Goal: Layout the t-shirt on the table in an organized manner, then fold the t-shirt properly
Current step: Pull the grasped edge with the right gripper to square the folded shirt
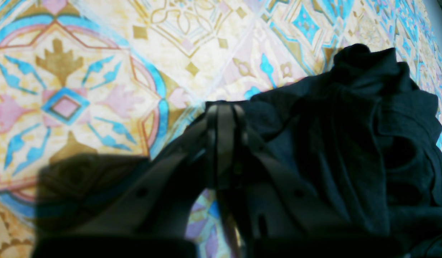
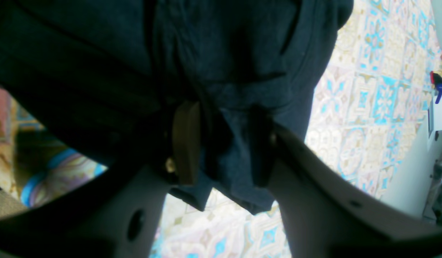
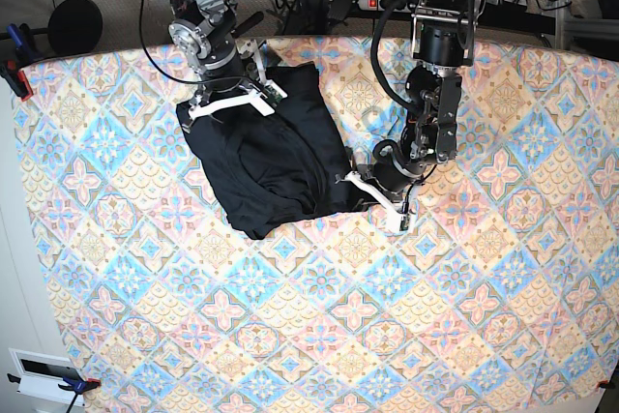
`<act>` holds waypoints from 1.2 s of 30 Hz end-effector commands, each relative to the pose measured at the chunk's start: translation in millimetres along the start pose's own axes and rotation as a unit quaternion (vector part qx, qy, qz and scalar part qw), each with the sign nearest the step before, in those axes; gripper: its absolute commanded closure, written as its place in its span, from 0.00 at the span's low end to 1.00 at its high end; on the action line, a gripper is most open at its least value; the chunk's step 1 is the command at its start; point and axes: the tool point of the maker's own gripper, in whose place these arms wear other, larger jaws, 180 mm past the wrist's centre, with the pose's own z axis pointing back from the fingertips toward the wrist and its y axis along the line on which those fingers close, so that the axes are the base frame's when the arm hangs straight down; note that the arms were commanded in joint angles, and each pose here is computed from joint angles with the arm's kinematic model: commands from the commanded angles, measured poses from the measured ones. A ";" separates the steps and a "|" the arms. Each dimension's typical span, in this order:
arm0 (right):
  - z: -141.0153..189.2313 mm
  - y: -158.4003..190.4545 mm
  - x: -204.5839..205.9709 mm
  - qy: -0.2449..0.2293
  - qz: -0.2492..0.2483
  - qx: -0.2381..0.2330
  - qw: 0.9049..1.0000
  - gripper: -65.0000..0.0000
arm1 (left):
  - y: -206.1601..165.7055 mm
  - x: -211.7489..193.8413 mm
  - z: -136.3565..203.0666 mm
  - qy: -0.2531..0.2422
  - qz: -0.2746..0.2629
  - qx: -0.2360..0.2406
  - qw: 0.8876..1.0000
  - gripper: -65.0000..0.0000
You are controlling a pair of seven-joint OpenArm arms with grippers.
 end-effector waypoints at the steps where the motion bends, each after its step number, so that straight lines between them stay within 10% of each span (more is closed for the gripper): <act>1: 2.2 -5.3 6.5 -0.012 -0.003 -0.010 1.000 0.67 | 27.6 -52.1 4.0 0.103 -0.012 0.062 0.993 1.00; 36: -4.1 4.8 17.9 -0.009 0.014 0.005 1.000 0.67 | 28.5 -55.6 4.9 0.107 -0.009 0.062 0.992 1.00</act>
